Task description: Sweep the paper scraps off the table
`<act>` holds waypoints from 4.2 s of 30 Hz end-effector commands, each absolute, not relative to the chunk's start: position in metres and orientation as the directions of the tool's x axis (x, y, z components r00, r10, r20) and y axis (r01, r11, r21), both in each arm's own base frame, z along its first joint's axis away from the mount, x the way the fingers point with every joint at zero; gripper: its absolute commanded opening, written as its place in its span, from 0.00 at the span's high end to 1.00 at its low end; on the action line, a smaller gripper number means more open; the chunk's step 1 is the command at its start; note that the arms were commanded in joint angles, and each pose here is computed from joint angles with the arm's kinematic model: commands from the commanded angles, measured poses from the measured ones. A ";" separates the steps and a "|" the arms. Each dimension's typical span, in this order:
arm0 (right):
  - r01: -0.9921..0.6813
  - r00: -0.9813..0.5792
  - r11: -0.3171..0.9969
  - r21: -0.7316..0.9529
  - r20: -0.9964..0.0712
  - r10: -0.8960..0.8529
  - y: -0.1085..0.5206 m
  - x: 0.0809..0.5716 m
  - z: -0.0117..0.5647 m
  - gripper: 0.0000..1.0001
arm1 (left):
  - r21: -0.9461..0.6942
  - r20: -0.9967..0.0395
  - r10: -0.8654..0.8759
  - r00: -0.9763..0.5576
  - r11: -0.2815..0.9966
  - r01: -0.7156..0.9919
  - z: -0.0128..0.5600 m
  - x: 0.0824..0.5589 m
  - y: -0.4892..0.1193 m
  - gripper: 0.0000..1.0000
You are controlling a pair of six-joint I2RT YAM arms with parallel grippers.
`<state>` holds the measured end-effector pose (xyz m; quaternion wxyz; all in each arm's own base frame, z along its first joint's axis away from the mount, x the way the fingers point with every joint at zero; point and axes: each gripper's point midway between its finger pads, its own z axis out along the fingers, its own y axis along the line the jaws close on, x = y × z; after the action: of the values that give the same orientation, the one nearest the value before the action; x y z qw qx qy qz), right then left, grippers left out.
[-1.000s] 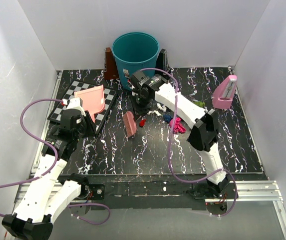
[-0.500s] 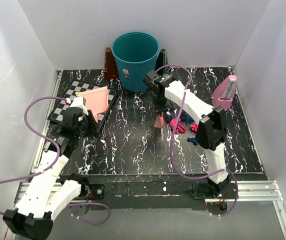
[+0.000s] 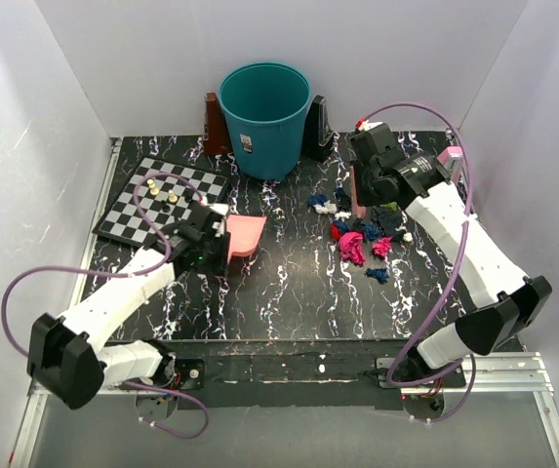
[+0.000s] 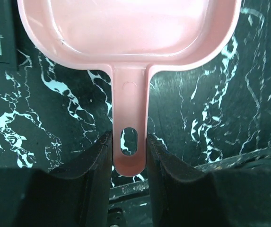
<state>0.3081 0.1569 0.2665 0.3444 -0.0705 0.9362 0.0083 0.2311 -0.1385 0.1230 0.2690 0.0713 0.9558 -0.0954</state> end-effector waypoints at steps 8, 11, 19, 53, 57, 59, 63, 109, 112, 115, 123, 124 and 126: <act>-0.235 -0.668 0.834 -0.498 -0.540 -0.511 0.121 0.387 0.228 0.99 | 0.082 -0.402 0.413 -0.817 0.905 0.417 0.124 0.229 -0.176 0.81; -0.215 -0.649 0.789 -0.576 -0.519 -0.556 0.121 0.422 0.222 0.99 | 0.112 -0.340 0.483 -0.807 0.873 0.475 0.117 0.230 -0.191 0.81; -0.360 -0.583 0.717 -0.597 -0.456 -0.673 0.150 0.482 0.182 0.99 | 0.157 -0.204 0.575 -0.792 0.818 0.554 0.092 0.237 -0.206 0.84; -0.554 -0.598 0.786 -0.275 -0.525 -0.606 0.188 0.423 0.177 0.99 | 0.043 -0.208 0.622 -0.755 0.777 0.628 0.075 0.244 -0.242 0.83; -0.652 -0.556 0.719 -0.239 -0.495 -0.668 0.215 0.410 0.153 0.99 | 0.043 -0.209 0.621 -0.755 0.778 0.627 0.074 0.244 -0.241 0.84; -0.715 -0.519 0.668 -0.206 -0.484 -0.705 0.234 0.395 0.146 0.99 | 0.040 -0.207 0.621 -0.756 0.777 0.628 0.073 0.242 -0.241 0.84; -0.852 -0.425 0.520 -0.051 -0.511 -0.747 0.272 0.343 0.146 0.99 | 0.037 -0.203 0.620 -0.758 0.779 0.626 0.072 0.242 -0.242 0.84; -0.882 -0.408 0.450 0.140 -0.703 -0.582 0.304 0.335 0.173 0.99 | 0.038 -0.218 0.610 -0.762 0.785 0.618 0.075 0.241 -0.240 0.84; -0.866 -0.457 0.458 0.203 -0.693 -0.557 0.298 0.325 0.187 0.99 | 0.032 -0.218 0.610 -0.762 0.785 0.619 0.075 0.240 -0.240 0.84; -0.815 -0.520 0.529 0.235 -0.699 -0.491 0.280 0.332 0.207 0.99 | 0.033 -0.221 0.610 -0.761 0.785 0.619 0.076 0.239 -0.239 0.84; -0.614 -0.535 0.780 0.124 -0.792 -0.295 0.219 0.362 0.257 0.99 | 0.054 -0.245 0.600 -0.762 0.793 0.607 0.080 0.243 -0.237 0.84; -0.586 -0.538 0.801 0.123 -0.799 -0.271 0.211 0.363 0.259 0.99 | 0.061 -0.248 0.597 -0.763 0.796 0.602 0.081 0.243 -0.235 0.84; -0.525 -0.540 0.840 0.138 -0.816 -0.204 0.198 0.362 0.267 0.99 | 0.075 -0.273 0.590 -0.760 0.801 0.594 0.087 0.247 -0.235 0.84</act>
<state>0.3573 0.2190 0.2420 0.3758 -0.2900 0.8561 0.2043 0.2378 -0.2348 0.0618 0.0920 0.3258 0.9410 -0.0045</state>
